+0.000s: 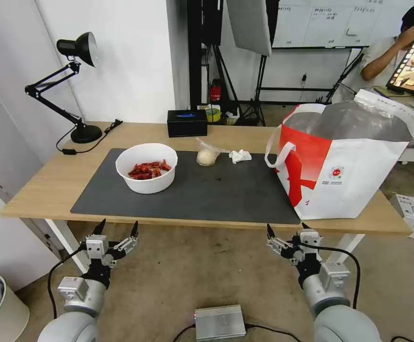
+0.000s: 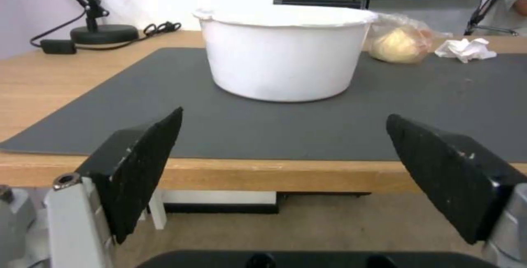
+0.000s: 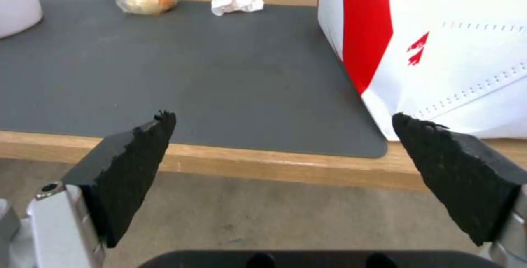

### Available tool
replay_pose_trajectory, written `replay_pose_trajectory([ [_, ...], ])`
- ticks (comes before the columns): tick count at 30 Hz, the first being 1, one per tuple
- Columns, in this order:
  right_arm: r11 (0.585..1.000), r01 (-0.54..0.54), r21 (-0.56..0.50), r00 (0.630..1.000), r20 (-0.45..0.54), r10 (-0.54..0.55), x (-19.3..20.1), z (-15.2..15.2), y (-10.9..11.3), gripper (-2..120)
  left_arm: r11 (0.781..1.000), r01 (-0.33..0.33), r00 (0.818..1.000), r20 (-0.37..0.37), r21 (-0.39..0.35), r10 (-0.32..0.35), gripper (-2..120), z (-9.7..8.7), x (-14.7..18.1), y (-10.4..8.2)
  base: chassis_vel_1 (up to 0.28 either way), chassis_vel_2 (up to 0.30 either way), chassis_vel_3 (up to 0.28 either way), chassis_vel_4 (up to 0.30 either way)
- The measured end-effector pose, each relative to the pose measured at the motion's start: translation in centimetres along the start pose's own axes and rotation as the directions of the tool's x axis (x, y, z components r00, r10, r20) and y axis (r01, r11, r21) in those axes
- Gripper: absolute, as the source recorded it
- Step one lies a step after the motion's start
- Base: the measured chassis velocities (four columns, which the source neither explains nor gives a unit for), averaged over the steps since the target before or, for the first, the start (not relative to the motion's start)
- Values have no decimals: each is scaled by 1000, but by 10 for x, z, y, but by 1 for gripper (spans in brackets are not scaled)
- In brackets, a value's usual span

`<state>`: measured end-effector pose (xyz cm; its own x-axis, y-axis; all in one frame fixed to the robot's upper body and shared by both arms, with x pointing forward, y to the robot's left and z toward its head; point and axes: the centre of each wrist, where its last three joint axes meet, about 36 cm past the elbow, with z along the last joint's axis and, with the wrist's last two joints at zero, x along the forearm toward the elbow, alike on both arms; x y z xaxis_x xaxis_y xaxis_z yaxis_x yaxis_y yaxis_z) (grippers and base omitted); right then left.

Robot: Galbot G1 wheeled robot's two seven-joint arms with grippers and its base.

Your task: Pick up the trash from the table and place it into the takeout bag.

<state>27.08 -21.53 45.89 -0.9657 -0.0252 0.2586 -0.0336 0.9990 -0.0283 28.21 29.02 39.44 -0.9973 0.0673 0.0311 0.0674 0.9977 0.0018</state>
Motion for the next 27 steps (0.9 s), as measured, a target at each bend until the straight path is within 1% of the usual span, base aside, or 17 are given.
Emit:
replay_pose_trajectory([
  [27,1000,9,8,1000,20,-9,-5,-5,-1,100,1000,5,1000,12,8,-6,100,3,-2,2,0,0,0,0],
])
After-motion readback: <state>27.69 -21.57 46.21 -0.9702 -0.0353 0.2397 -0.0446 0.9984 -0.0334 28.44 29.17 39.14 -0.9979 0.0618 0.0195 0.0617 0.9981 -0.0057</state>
